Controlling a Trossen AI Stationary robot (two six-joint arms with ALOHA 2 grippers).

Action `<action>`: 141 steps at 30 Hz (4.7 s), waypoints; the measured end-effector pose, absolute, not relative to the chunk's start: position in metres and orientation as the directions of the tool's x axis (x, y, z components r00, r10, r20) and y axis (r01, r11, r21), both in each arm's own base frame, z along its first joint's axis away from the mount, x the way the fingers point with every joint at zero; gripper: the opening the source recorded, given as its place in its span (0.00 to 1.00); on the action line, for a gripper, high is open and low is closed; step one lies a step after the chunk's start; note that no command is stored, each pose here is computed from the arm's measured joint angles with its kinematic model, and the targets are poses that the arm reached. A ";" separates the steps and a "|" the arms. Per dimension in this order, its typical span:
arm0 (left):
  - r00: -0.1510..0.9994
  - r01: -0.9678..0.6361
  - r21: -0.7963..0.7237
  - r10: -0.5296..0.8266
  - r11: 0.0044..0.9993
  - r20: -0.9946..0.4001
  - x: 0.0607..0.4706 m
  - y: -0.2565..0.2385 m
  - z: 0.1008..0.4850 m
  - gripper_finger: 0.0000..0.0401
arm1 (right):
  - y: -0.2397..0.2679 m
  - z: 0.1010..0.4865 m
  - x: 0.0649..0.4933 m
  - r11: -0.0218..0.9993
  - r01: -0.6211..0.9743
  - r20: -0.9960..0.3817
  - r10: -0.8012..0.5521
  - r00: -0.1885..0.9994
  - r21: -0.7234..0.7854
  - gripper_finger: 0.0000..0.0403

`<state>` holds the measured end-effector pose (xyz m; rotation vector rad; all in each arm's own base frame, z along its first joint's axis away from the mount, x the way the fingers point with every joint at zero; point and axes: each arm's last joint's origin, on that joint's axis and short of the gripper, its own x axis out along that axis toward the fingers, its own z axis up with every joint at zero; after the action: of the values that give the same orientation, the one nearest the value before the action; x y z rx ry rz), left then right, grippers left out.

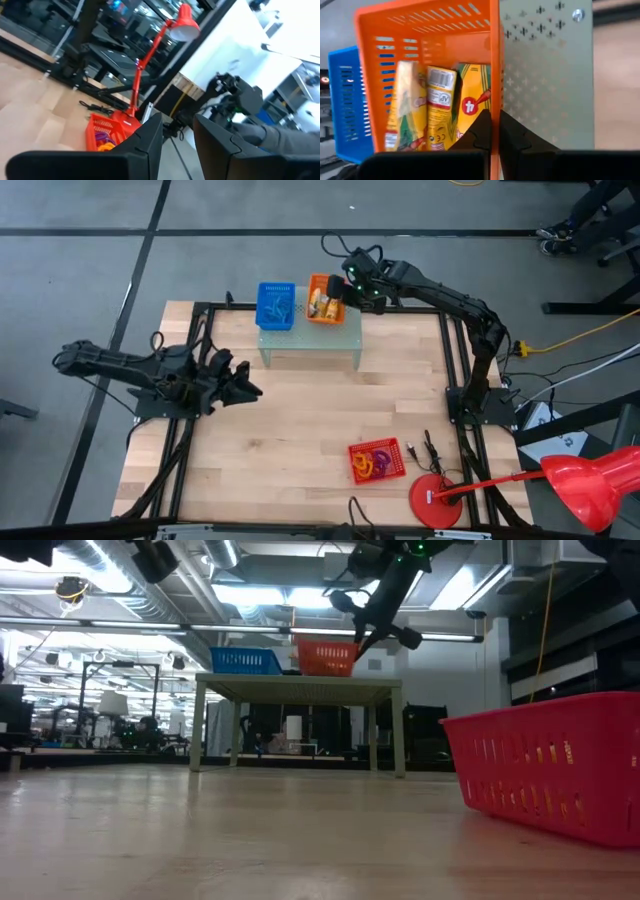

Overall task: Pick & Place Office Desk Supplies
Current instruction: Put the orange bin with crayon boxes on the shelf, then put the red bin with spring keychains on the shelf

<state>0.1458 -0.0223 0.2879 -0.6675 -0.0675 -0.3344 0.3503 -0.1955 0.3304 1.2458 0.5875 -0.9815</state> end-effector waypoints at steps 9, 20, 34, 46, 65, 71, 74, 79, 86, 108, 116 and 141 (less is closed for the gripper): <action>0.904 0.419 -0.553 -0.390 0.721 0.175 0.145 -0.015 0.289 0.26 | -0.189 0.327 0.347 -0.115 0.865 -0.862 -0.221 0.457 0.488 0.03; 0.888 0.448 -0.537 -0.428 0.715 0.170 0.145 -0.012 0.289 0.25 | -0.192 0.325 0.348 -0.116 0.863 -0.858 -0.238 0.456 0.491 0.03; 0.880 0.454 -0.560 -0.448 0.694 0.158 0.145 -0.013 0.288 0.25 | -0.212 0.314 0.390 -0.013 0.907 -0.895 -0.171 0.412 0.421 0.03; 0.880 0.456 -0.550 -0.449 0.700 0.158 0.145 -0.009 0.288 0.25 | -0.219 0.342 0.380 0.001 0.920 -0.898 -0.214 0.384 0.393 0.03; 0.883 0.451 -0.548 -0.442 0.704 0.158 0.145 -0.008 0.288 0.25 | -0.214 0.343 0.387 0.013 0.903 -0.881 -0.209 0.423 0.430 0.03; 0.883 0.451 -0.546 -0.442 0.706 0.158 0.145 -0.008 0.288 0.25 | -0.211 0.342 0.389 0.014 0.902 -0.882 -0.201 0.426 0.433 0.03; 0.883 0.451 -0.546 -0.442 0.706 0.158 0.145 -0.008 0.288 0.25 | -0.210 0.339 0.392 0.018 0.900 -0.884 -0.180 0.432 0.436 0.03; 0.881 0.454 -0.548 -0.447 0.702 0.157 0.145 -0.008 0.288 0.25 | -0.208 0.331 0.398 0.021 0.904 -0.889 -0.169 0.425 0.428 0.03; 0.879 0.456 -0.554 -0.450 0.697 0.157 0.145 -0.008 0.288 0.25 | -0.209 0.327 0.401 0.022 0.906 -0.892 -0.165 0.421 0.424 0.03; 0.880 0.455 -0.554 -0.448 0.697 0.157 0.145 -0.008 0.288 0.25 | -0.208 0.327 0.401 0.047 0.904 -0.891 -0.155 0.427 0.425 0.14; 0.880 0.454 -0.554 -0.448 0.698 0.157 0.145 -0.008 0.288 0.25 | -0.209 0.327 0.401 0.048 0.907 -0.891 -0.167 0.421 0.419 0.21; 0.897 0.364 -0.587 -0.441 0.723 0.013 0.177 0.006 0.269 0.25 | -0.130 0.508 0.279 0.403 0.688 -0.496 -0.486 0.719 0.603 0.36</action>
<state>0.1769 0.0057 0.2691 -0.6189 0.1313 -0.4458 0.2794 -0.1301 0.5083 0.8822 0.2579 -0.7520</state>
